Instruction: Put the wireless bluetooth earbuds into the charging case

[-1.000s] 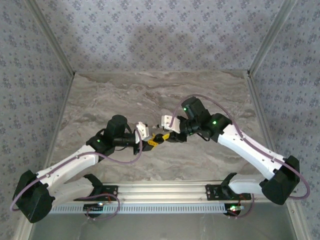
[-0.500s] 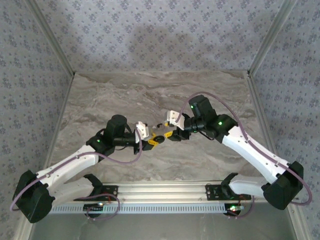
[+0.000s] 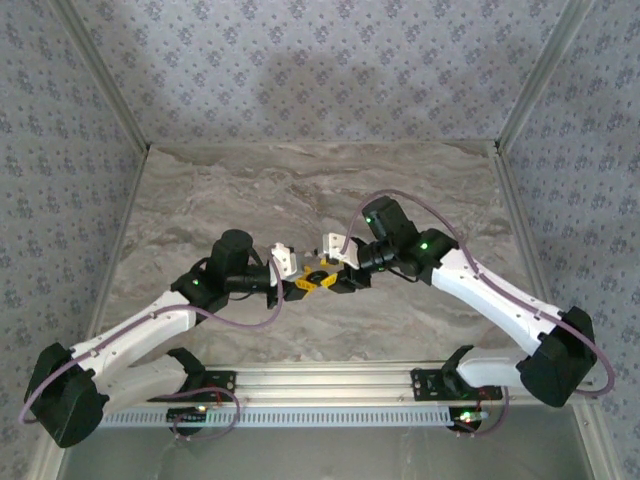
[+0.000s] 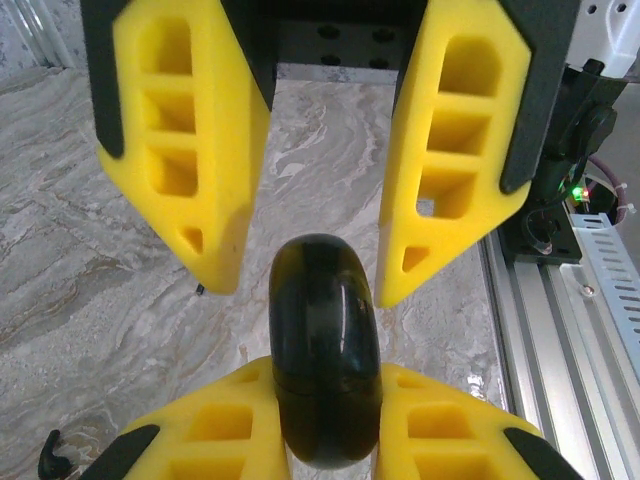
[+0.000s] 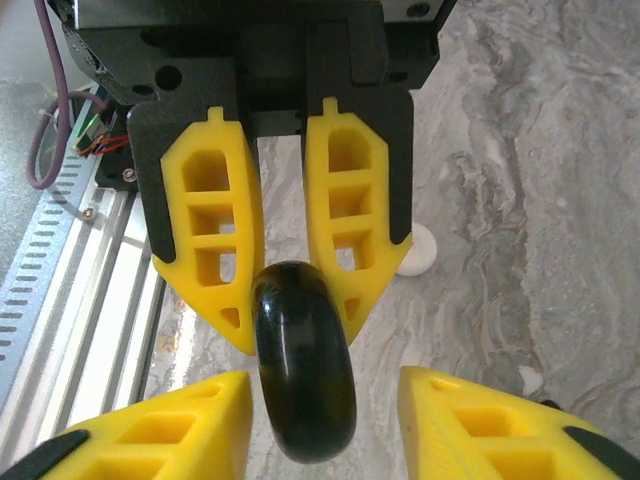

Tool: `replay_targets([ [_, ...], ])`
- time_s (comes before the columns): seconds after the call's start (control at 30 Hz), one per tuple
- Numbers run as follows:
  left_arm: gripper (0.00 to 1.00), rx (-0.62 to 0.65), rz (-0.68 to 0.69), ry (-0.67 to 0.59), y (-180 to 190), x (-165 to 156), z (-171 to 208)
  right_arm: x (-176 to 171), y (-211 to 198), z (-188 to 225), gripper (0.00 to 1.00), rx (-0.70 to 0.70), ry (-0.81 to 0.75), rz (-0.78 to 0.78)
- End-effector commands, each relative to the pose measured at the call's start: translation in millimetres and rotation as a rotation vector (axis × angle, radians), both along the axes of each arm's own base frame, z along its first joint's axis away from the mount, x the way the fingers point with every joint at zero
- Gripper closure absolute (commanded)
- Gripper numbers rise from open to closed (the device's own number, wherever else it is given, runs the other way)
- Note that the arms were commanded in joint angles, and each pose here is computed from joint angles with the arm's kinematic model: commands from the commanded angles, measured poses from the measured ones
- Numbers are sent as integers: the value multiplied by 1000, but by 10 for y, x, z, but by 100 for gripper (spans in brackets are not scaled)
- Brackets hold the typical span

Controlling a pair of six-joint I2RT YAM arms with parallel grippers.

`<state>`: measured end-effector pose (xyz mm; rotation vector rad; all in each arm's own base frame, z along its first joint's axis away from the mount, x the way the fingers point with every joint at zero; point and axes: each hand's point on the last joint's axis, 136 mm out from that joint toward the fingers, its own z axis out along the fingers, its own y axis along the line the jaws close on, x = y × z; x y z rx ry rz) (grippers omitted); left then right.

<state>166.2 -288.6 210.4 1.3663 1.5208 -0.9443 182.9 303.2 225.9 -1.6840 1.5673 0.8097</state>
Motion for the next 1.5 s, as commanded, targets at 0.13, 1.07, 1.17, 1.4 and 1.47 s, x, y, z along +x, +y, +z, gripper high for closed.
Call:
replay_targets([
  [0.13,82,-48,-23,-32,-21,-56,140,-92,17,62,79,7,-9,55],
  [1.07,78,-52,-19,-30,-20,-52,136,-62,-48,187,88,31,-66,36],
  [1.17,79,-52,-16,-33,-12,-53,140,-31,-49,176,79,25,-59,15],
  [1.4,81,-40,-17,-25,-14,-52,106,173,-121,223,62,51,-54,-74],
  [1.47,81,-34,-17,-22,-15,-47,97,237,-149,229,61,64,-48,-94],
])
